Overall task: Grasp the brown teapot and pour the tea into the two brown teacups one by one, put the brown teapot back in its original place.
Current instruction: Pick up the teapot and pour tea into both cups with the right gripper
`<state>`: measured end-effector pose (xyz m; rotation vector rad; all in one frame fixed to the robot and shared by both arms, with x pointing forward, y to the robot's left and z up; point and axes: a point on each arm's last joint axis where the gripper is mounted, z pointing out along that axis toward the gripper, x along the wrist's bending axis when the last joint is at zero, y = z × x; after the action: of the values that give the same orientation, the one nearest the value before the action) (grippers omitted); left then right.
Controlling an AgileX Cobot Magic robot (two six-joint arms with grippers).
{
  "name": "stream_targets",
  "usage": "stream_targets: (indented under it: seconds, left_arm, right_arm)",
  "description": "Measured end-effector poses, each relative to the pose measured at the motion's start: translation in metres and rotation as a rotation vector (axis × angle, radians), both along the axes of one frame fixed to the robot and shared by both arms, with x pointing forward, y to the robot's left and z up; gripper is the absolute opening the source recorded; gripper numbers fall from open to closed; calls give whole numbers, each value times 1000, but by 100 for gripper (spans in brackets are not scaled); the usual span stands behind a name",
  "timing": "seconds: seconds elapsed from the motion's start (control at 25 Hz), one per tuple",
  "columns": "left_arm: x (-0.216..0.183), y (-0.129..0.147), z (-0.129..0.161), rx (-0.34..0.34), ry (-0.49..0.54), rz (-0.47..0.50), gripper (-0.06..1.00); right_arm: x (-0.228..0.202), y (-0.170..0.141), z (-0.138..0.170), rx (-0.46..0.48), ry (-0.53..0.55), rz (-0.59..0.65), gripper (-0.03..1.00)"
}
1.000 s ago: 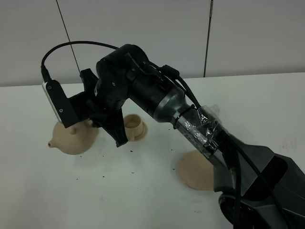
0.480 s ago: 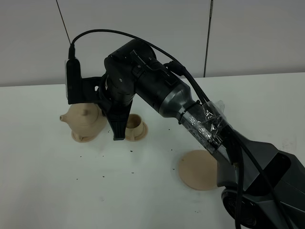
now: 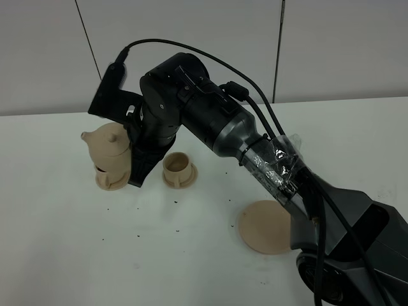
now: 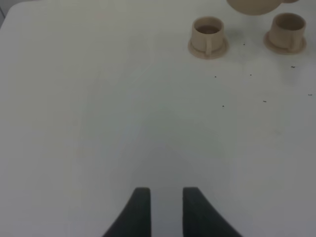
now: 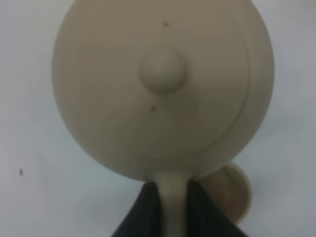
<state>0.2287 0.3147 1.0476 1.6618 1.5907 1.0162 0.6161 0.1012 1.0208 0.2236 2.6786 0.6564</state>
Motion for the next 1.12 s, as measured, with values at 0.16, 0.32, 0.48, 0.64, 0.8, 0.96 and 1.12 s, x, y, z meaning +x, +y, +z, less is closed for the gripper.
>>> stream_targets:
  seconds: [0.16, 0.32, 0.48, 0.64, 0.8, 0.96, 1.12]
  left_arm:
    - [0, 0, 0, 0, 0, 0, 23]
    - [0, 0, 0, 0, 0, 0, 23]
    - [0, 0, 0, 0, 0, 0, 23]
    - [0, 0, 0, 0, 0, 0, 23]
    - [0, 0, 0, 0, 0, 0, 23]
    - [0, 0, 0, 0, 0, 0, 23]
    - [0, 0, 0, 0, 0, 0, 23]
  right_arm:
    - [0, 0, 0, 40, 42, -84, 9]
    - [-1, 1, 0, 68, 74, -112, 9]
    - [-2, 2, 0, 71, 78, -111, 9]
    - [-1, 1, 0, 59, 63, -103, 9]
    - [2, -1, 0, 19, 20, -59, 9]
    - [8, -8, 0, 8, 9, -53, 9]
    - [21, -20, -8, -12, 25, -82, 9]
